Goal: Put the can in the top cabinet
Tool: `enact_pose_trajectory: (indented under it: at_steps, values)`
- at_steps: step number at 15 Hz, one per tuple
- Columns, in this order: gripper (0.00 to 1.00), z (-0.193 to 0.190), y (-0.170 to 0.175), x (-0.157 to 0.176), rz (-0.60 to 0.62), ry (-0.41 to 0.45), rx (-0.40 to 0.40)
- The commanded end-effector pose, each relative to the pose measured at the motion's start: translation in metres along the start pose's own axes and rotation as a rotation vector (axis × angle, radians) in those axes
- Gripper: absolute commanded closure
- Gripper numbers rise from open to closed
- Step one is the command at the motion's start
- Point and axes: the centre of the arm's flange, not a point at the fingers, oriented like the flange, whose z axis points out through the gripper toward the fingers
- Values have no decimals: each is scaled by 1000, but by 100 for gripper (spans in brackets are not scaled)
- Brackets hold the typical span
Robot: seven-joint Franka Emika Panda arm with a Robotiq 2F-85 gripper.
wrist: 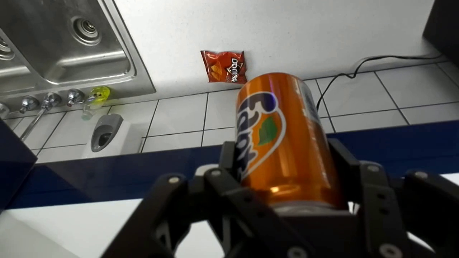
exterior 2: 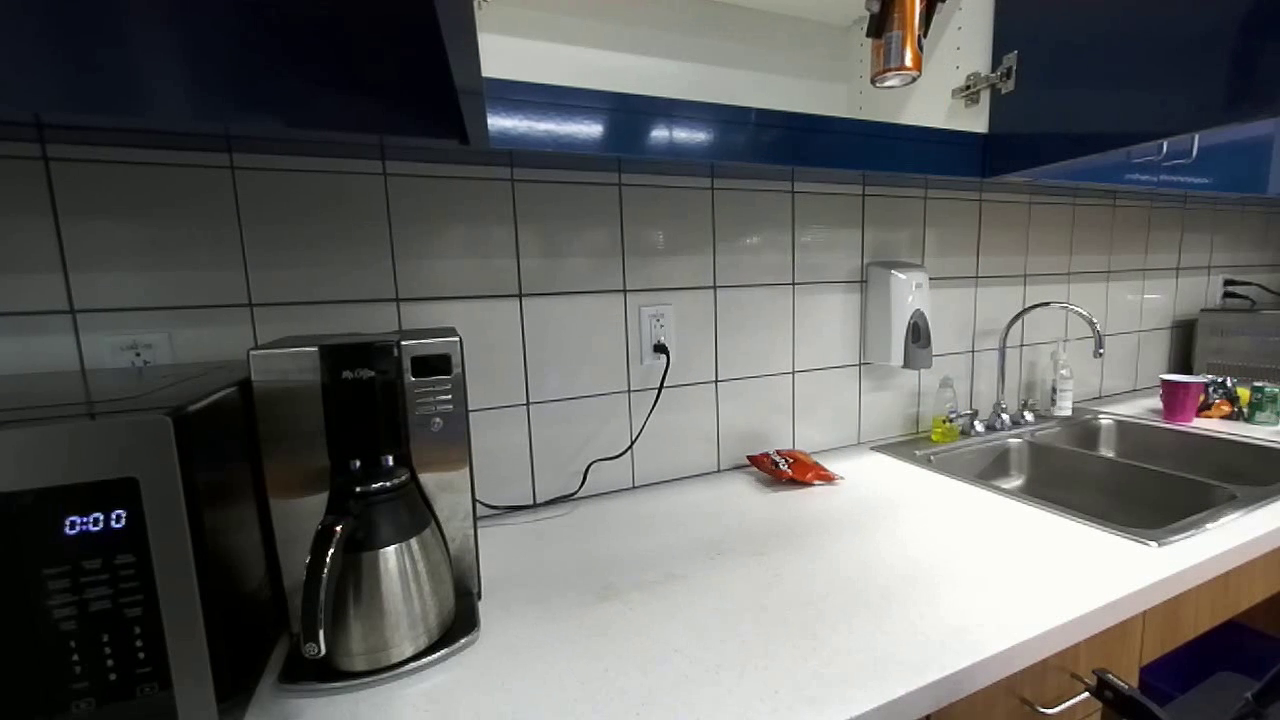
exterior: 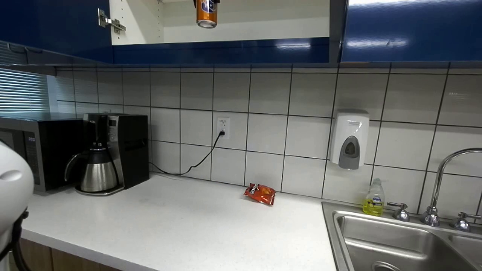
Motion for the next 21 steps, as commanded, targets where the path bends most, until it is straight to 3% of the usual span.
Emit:
enact_pose_trajectory:
  at_steps: [1,7,14,21]
  values:
    - [62,-31,-4,50,32,1,25]
    - [62,-26,-13,97,50,-4,39]
    - [62,15,-19,149,77,-39,29]
    - [62,32,-21,169,84,-66,22]
